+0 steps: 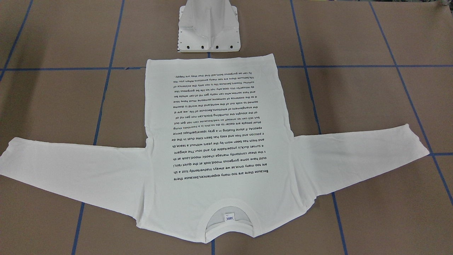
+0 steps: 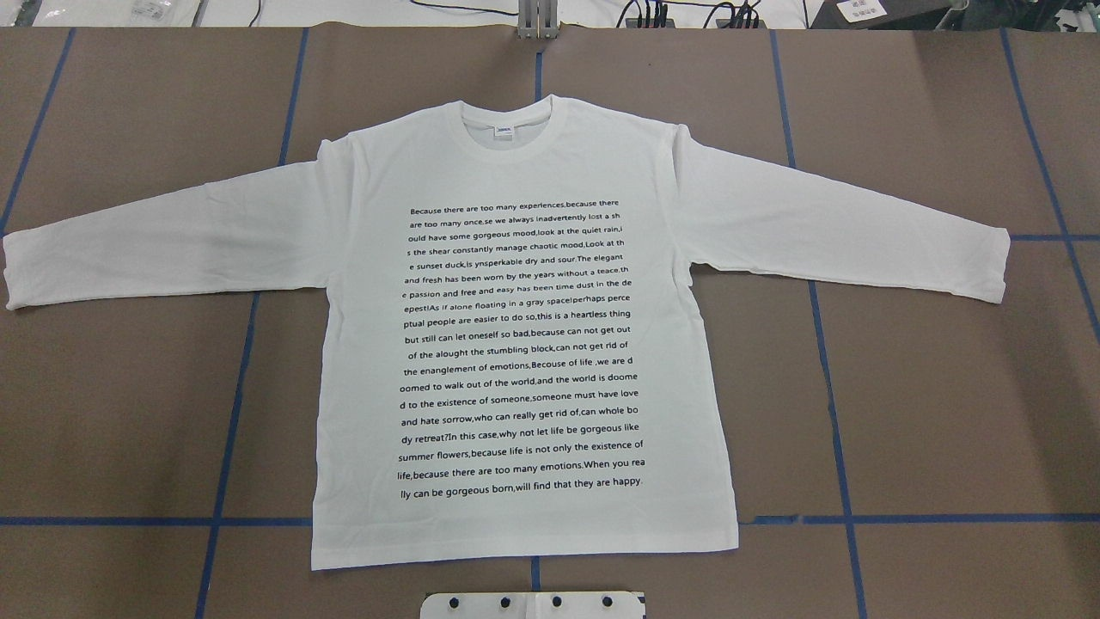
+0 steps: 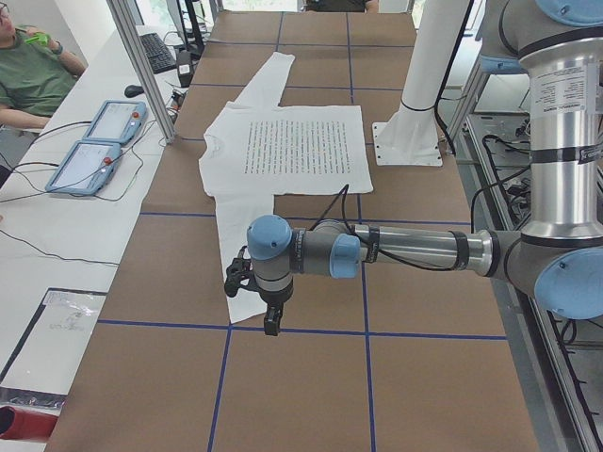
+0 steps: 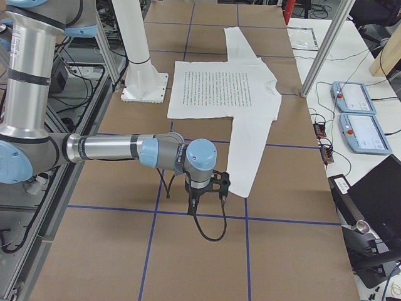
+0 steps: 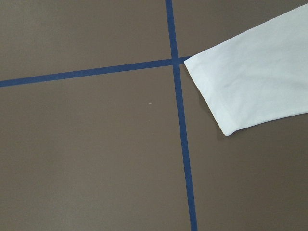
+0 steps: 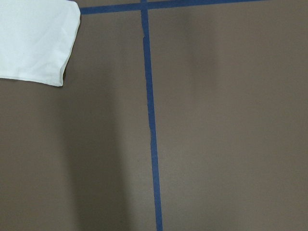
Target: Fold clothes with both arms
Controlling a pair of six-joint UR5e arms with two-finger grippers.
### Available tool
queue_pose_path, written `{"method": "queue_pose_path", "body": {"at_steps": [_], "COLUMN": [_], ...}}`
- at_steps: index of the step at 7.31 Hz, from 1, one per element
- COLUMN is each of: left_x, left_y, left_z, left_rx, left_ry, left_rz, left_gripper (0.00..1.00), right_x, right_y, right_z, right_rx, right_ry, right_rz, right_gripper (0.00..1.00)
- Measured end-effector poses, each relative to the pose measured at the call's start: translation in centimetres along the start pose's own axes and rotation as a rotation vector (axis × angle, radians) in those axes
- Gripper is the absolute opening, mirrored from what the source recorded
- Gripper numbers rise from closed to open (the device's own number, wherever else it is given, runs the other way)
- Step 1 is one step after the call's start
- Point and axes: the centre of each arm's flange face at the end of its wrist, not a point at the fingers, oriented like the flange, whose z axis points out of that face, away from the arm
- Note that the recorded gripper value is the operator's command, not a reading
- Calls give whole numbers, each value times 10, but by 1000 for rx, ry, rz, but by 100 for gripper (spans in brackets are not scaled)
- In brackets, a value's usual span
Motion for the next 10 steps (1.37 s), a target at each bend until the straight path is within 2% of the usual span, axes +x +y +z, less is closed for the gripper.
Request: {"method": "queue_pose_path", "body": {"at_steps": [3, 4, 6, 8, 10], "left_x": [2, 9, 33, 46, 45], "left_y": [-4, -14, -44, -57, -62], "left_z": [-2, -10, -36, -47, -41], "left_rx": [9, 30, 106, 178, 212], "left_ry": [0, -1, -2, 0, 16], "left_rz": [10, 30, 97, 167, 205], "left_gripper": [100, 100, 100, 100, 100], "right_x": [-3, -6, -16, -29, -33], "right_y": [-4, -8, -24, -47, -71], "right_z": [-3, -7, -15, -24, 0], "right_rx": [8, 16, 37, 89, 138], "right_ry": [1, 2, 2, -17, -42], "right_rz": [-2, -10, -36, -94, -171], "right_gripper": [100, 100, 100, 100, 100]}}
